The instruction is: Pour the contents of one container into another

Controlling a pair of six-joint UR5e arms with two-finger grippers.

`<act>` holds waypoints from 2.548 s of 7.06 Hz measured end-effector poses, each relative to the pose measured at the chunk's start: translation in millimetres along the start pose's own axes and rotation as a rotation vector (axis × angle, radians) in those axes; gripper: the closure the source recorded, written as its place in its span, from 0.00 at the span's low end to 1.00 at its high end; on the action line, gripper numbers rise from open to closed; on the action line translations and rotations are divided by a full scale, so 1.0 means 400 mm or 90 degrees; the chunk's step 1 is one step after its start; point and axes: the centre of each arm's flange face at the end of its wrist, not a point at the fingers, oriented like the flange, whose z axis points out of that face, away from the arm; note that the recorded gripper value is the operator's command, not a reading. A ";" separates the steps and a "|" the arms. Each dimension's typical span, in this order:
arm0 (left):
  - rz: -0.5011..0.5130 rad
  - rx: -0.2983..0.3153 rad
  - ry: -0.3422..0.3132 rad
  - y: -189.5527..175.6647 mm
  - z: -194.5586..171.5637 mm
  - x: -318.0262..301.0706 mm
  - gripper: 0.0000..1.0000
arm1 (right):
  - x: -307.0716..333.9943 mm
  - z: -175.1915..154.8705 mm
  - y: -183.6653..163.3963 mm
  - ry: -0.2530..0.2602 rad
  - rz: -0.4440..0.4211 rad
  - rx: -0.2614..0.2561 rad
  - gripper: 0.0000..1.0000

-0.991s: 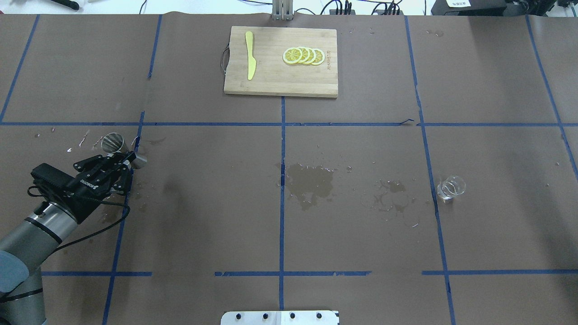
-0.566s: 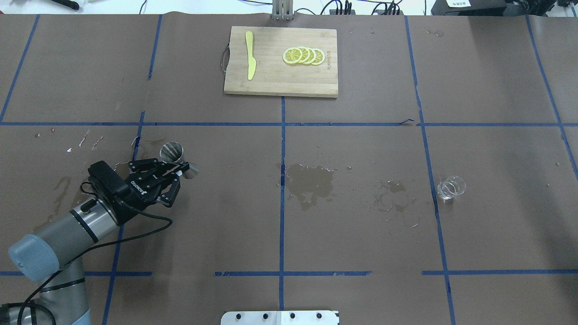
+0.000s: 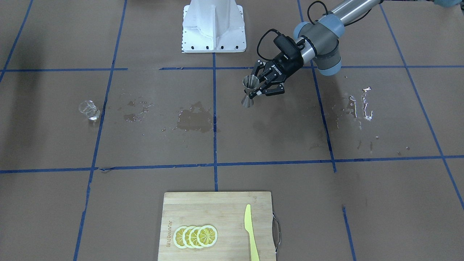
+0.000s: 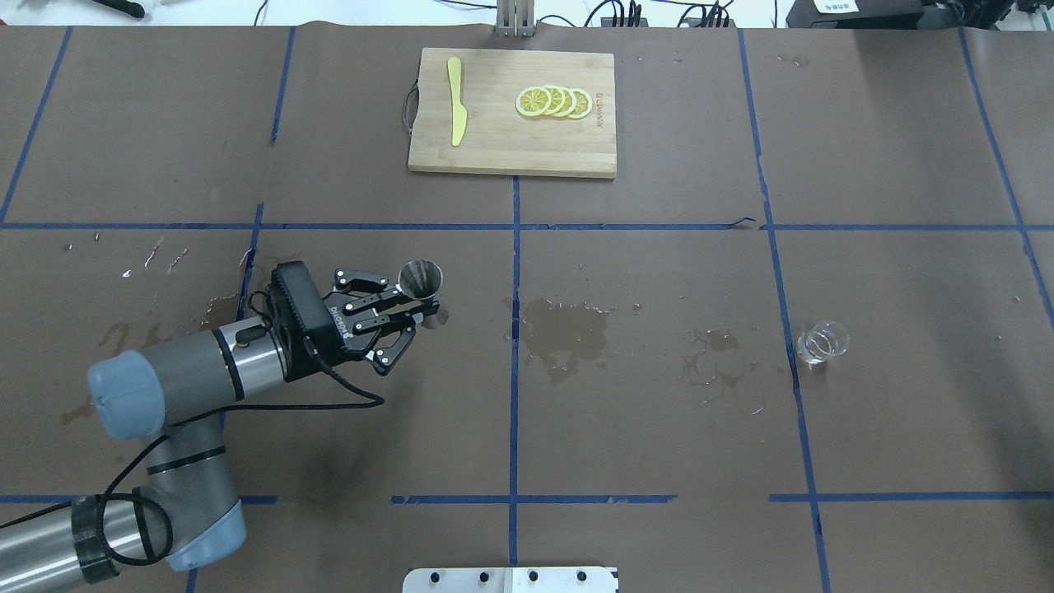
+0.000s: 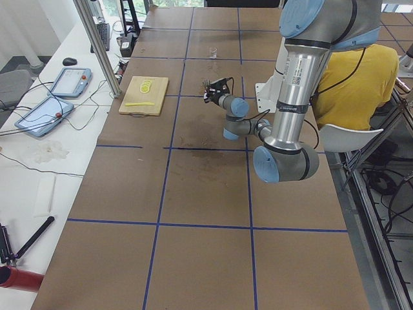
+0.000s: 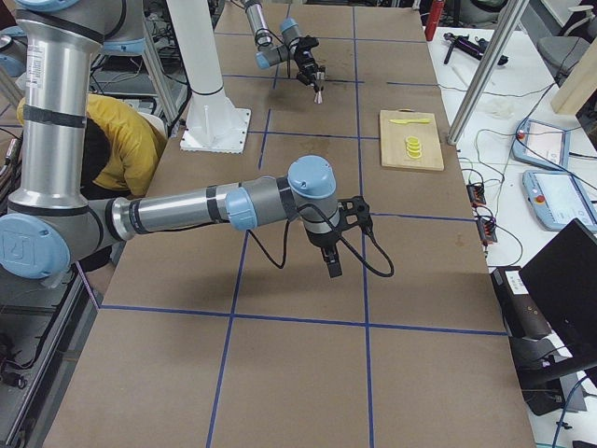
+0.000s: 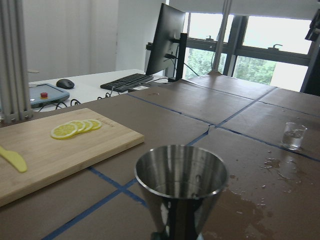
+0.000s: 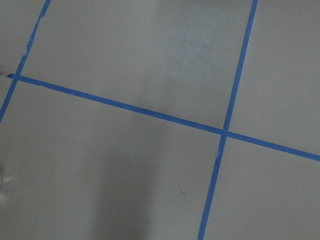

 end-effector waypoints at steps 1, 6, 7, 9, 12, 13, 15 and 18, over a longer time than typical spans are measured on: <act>0.031 -0.021 0.010 -0.051 0.054 0.001 1.00 | 0.000 0.000 0.000 0.000 0.000 0.000 0.00; 0.040 -0.082 0.044 -0.129 0.249 0.038 1.00 | -0.024 -0.022 -0.012 -0.002 0.044 0.023 0.00; 0.040 -0.082 0.066 -0.132 0.253 0.047 1.00 | -0.048 -0.033 -0.020 -0.008 0.071 0.045 0.00; 0.073 -0.069 0.113 -0.142 0.244 0.059 1.00 | -0.154 -0.026 -0.041 -0.021 0.108 0.058 0.00; 0.119 -0.055 0.127 -0.155 0.235 0.038 1.00 | -0.429 0.020 -0.061 -0.013 0.168 0.055 0.00; 0.120 -0.055 0.125 -0.154 0.234 0.034 1.00 | -0.516 0.042 -0.055 -0.005 0.192 0.068 0.00; 0.119 -0.060 0.122 -0.145 0.236 0.028 1.00 | -0.632 0.105 -0.011 0.003 0.214 0.126 0.00; 0.118 -0.065 0.118 -0.135 0.238 0.022 1.00 | -0.813 0.246 0.091 0.046 0.228 0.253 0.00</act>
